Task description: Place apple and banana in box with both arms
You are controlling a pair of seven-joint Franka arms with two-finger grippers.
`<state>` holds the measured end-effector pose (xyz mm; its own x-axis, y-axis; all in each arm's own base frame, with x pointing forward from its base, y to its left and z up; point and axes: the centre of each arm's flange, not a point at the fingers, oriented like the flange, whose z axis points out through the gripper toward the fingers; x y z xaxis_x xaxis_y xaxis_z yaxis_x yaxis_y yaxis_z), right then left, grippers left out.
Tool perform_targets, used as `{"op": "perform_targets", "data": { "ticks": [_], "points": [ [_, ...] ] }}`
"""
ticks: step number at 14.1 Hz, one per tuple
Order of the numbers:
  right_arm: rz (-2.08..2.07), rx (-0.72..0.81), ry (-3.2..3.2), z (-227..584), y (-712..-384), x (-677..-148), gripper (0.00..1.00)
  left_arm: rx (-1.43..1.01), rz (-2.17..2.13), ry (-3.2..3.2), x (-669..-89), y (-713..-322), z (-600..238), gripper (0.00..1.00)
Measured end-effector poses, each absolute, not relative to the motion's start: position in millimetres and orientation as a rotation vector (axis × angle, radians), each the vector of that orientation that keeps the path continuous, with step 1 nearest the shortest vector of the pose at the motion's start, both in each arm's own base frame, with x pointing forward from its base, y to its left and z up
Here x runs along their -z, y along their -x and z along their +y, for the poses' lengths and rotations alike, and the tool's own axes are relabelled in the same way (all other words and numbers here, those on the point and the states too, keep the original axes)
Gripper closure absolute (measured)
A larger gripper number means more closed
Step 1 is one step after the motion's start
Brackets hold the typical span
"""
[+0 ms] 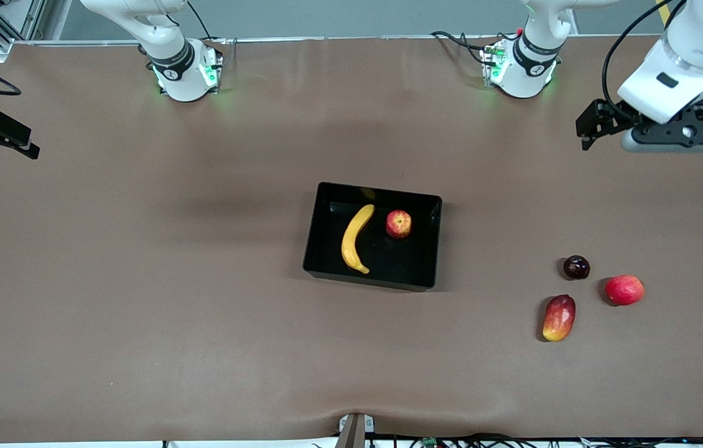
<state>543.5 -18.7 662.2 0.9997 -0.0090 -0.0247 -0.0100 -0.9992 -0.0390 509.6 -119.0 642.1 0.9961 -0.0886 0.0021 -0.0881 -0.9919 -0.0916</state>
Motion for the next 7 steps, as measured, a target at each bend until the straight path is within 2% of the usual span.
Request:
{"op": "perform_targets", "data": {
  "ticks": [7],
  "points": [
    [0.016,-0.039,3.102,-19.3,-543.4,-662.2,0.00,0.013,0.151,3.075,-646.3,-504.8,-86.8,0.00]
  ]
}}
